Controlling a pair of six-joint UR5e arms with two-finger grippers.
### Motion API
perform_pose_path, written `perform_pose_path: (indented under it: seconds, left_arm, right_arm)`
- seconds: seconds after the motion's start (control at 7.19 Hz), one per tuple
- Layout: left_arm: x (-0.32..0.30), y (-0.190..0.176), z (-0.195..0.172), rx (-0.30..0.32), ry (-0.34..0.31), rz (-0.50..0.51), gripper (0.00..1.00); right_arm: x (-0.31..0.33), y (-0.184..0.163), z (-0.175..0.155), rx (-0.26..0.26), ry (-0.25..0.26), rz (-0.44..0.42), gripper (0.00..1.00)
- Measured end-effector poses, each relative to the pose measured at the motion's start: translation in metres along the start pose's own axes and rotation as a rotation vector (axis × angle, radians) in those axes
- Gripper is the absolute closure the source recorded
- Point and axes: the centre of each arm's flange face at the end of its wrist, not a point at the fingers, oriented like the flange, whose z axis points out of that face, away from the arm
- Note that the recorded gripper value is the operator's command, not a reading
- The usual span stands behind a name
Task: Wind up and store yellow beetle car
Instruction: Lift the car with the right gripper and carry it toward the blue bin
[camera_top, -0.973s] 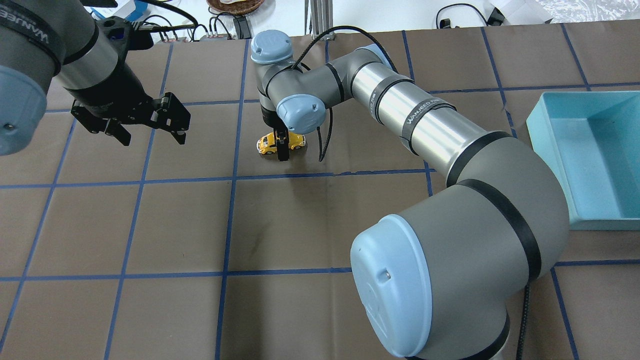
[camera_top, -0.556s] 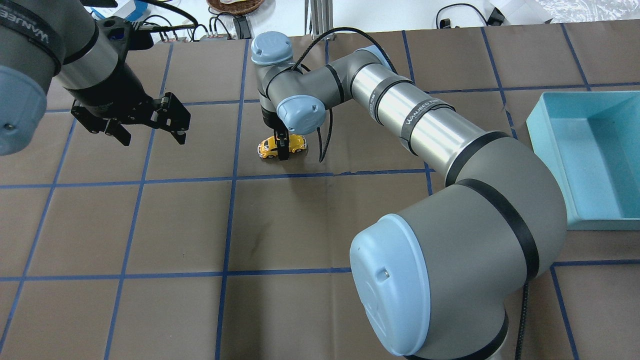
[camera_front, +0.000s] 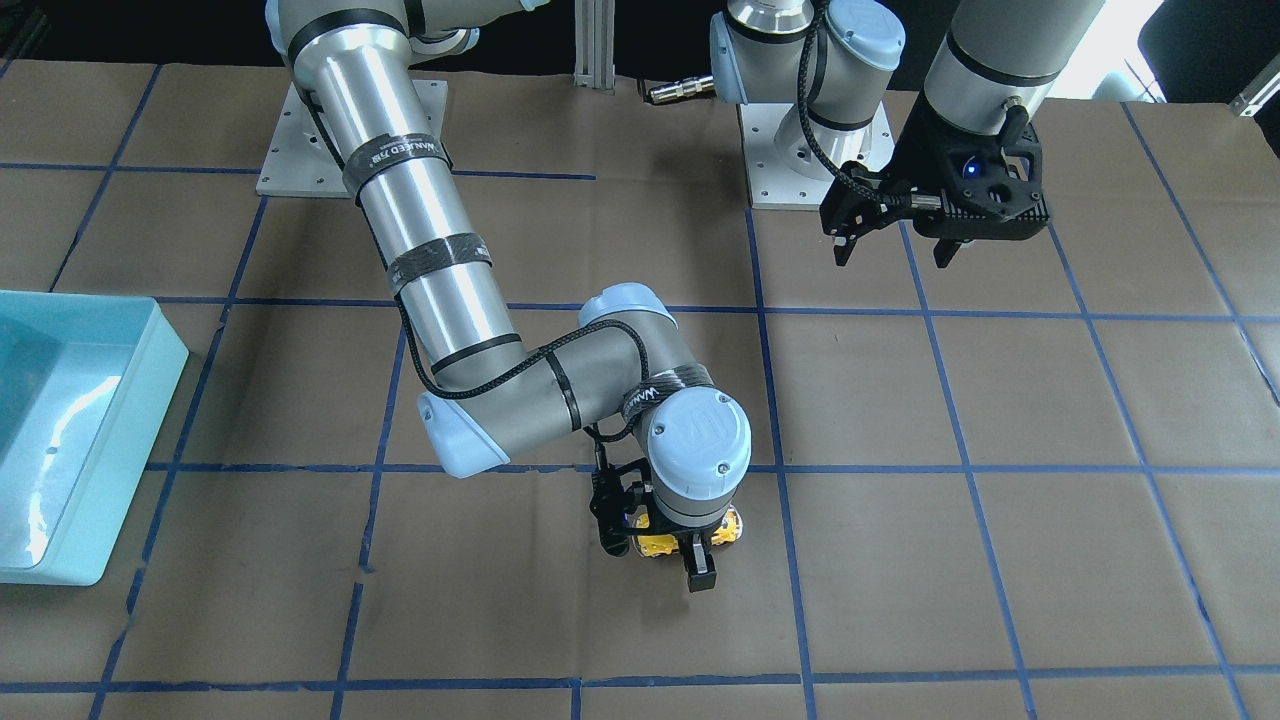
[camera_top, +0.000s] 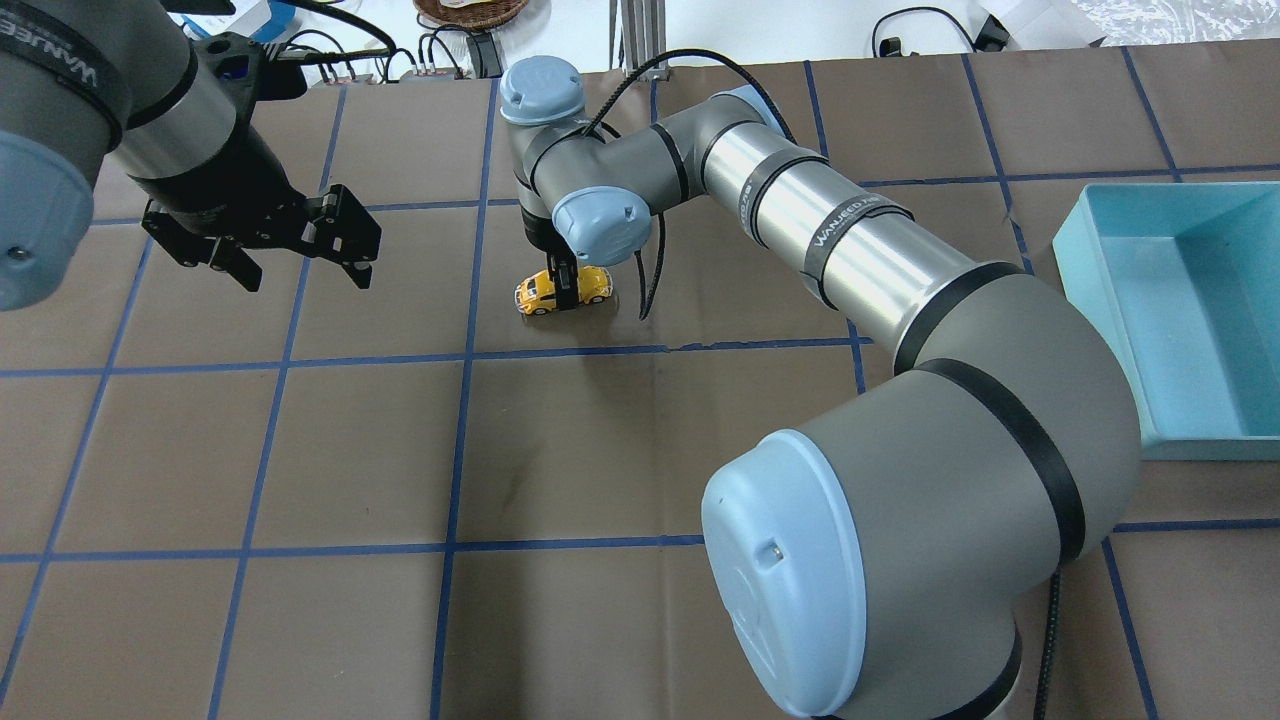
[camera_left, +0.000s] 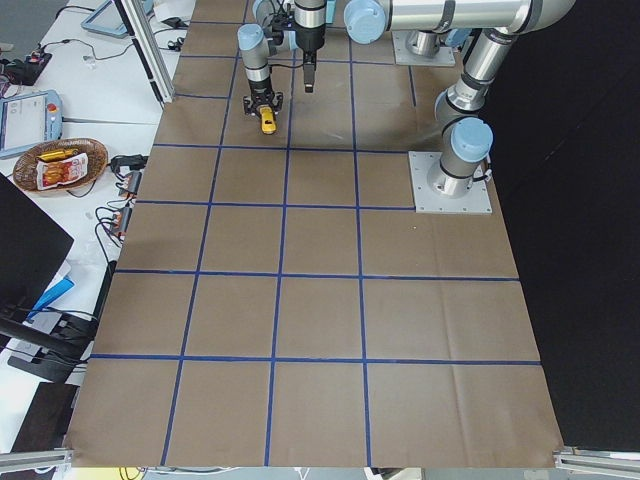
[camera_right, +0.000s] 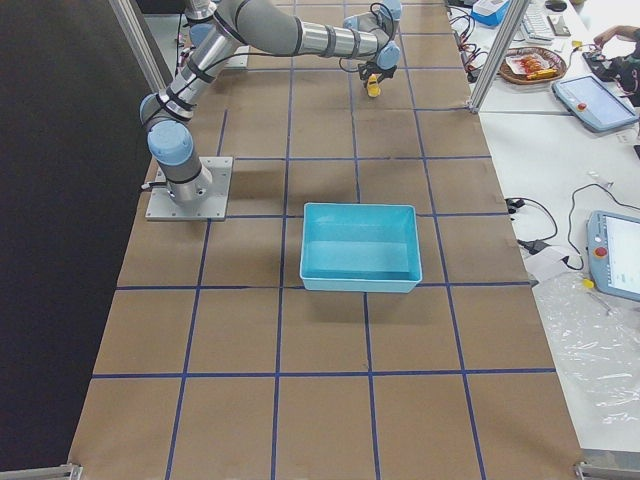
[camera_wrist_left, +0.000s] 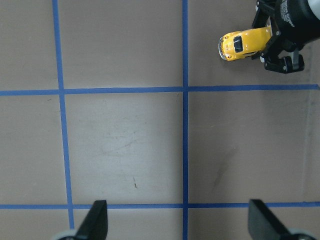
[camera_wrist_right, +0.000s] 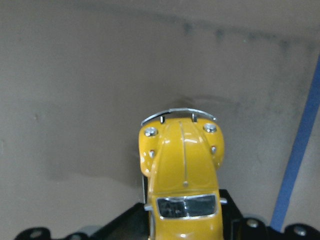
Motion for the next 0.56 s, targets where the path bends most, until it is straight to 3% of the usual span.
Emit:
perform_pose_path:
  seconds: [0.56]
  left_arm:
    - [0.002, 0.0, -0.001, 0.004, 0.0, 0.001, 0.0]
  right_arm:
    - [0.007, -0.013, -0.063, 0.032, -0.071, -0.135, 0.5]
